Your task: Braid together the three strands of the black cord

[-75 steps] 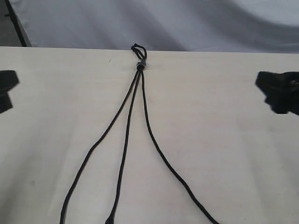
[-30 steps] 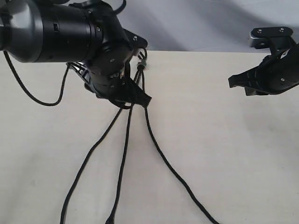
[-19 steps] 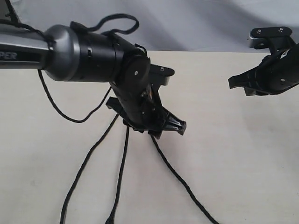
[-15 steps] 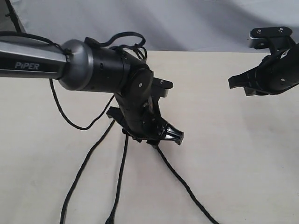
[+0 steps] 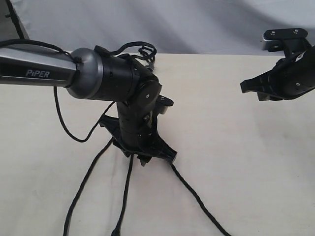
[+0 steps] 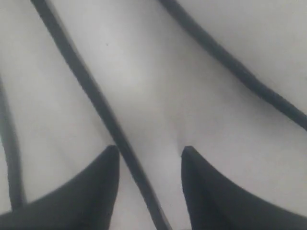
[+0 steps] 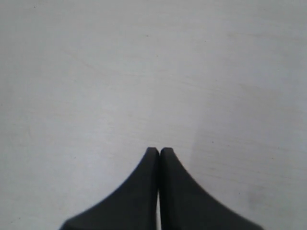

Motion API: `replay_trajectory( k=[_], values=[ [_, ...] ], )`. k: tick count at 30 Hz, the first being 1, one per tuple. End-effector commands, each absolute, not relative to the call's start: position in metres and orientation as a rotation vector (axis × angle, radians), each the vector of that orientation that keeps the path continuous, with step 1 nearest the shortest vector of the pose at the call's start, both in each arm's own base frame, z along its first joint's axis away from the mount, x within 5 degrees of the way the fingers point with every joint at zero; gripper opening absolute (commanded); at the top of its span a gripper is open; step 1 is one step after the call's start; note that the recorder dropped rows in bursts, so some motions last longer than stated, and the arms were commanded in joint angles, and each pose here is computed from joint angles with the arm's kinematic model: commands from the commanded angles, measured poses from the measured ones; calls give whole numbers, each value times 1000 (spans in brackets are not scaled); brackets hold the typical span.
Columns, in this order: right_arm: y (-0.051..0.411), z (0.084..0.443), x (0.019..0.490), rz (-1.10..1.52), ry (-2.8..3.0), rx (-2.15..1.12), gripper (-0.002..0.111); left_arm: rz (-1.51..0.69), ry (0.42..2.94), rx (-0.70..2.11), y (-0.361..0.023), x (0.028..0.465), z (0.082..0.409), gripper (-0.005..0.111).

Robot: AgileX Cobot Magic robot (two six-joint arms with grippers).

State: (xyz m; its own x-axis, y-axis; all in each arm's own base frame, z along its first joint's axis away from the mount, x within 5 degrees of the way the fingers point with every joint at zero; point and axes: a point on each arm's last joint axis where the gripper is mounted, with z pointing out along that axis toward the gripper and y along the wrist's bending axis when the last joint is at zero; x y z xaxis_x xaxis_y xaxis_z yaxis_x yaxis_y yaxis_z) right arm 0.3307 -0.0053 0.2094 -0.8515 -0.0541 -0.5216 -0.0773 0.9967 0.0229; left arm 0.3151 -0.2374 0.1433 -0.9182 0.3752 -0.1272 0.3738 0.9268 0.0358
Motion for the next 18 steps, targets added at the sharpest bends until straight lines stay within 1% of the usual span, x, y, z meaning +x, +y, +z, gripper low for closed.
replay_trajectory(
  k=[1, 6, 10, 11, 12, 13, 15, 16, 18],
  values=[
    [-5, 209, 331, 60, 2594, -99, 0, 54, 2982, 589, -235, 314, 133, 41],
    [-5, 209, 331, 60, 2594, -99, 0, 67, 2998, 619, -235, 312, 111, 41],
    [-5, 209, 331, 60, 2594, -99, 0, 49, 2989, 622, -237, 314, 105, 39],
    [-5, 209, 331, 60, 2594, -99, 0, 42, 2979, 631, -237, 315, 105, 36],
    [-5, 209, 331, 59, 2592, -99, 0, 39, 2977, 637, -237, 315, 105, 30],
    [-5, 209, 331, 59, 2592, -99, 0, 31, 2979, 646, -238, 314, 105, 22],
    [-5, 209, 331, 59, 2590, -99, 0, 14, 2978, 681, -239, 313, 105, 3],
    [-5, 209, 331, 58, 2588, -99, 0, 12, 2965, 717, -239, 314, 105, 0],
    [-5, 209, 331, 58, 2588, -99, 0, 3, 2947, 735, -240, 315, 105, 0]
  ],
)
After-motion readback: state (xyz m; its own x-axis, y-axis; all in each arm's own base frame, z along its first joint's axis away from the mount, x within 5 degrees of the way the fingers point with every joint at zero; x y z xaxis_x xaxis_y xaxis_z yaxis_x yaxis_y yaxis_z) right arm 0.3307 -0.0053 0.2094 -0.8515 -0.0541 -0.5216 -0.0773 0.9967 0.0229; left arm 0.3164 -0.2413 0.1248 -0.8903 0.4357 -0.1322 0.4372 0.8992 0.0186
